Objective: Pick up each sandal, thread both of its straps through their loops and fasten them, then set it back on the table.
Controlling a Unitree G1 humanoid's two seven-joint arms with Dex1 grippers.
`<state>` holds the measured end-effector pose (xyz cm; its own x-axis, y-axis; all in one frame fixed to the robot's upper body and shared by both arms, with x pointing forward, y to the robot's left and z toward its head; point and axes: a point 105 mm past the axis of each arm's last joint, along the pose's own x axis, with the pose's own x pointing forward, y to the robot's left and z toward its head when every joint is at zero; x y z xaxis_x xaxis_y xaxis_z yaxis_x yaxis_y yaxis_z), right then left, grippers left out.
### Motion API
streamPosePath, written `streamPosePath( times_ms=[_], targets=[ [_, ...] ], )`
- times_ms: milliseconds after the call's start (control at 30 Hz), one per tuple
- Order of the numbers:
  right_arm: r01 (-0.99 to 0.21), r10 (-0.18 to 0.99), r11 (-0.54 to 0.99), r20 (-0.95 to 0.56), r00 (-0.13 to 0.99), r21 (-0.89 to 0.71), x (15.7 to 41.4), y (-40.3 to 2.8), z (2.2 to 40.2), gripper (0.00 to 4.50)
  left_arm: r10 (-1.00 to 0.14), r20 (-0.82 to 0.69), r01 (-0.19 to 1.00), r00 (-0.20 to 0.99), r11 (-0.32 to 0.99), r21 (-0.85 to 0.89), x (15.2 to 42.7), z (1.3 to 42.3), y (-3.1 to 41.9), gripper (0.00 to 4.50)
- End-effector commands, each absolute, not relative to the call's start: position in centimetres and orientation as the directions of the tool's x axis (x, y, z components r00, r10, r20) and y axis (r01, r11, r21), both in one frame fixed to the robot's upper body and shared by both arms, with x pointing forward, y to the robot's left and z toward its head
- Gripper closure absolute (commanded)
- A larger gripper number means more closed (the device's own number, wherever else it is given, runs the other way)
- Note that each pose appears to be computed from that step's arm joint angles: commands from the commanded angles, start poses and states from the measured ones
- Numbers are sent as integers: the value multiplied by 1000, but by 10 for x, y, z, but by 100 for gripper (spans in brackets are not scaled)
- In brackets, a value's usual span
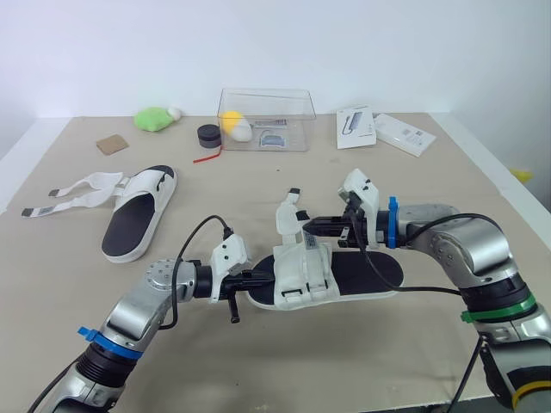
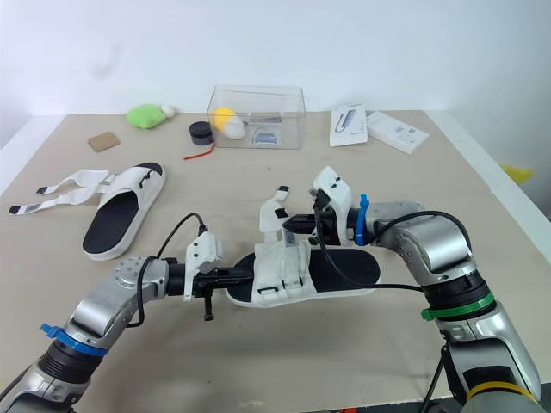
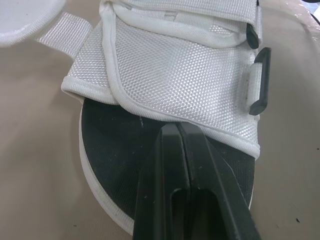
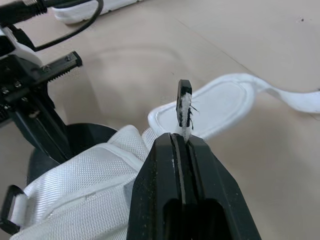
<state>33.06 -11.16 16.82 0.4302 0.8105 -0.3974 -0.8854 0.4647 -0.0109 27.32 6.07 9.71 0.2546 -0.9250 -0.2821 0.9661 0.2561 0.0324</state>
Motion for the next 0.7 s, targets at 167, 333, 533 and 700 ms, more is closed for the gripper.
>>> streamPosePath(
  times_ms=[167, 333, 533, 700],
  targets=[
    [-829, 730, 555, -436, 527, -73, 343, -131, 164, 448, -910, -325, 963, 257, 270, 6, 273, 84, 63, 450],
    [-813, 695, 574, -465, 548, -101, 346, -138, 157, 448, -910, -323, 962, 260, 272, 7, 274, 84, 63, 450],
    [-803, 663, 582, -495, 561, -131, 350, -142, 151, 354, -910, -320, 961, 265, 275, 13, 276, 84, 62, 450],
    [-794, 646, 590, -505, 572, -145, 355, -145, 150, 126, -910, -317, 961, 267, 277, 17, 277, 85, 62, 450]
  ],
)
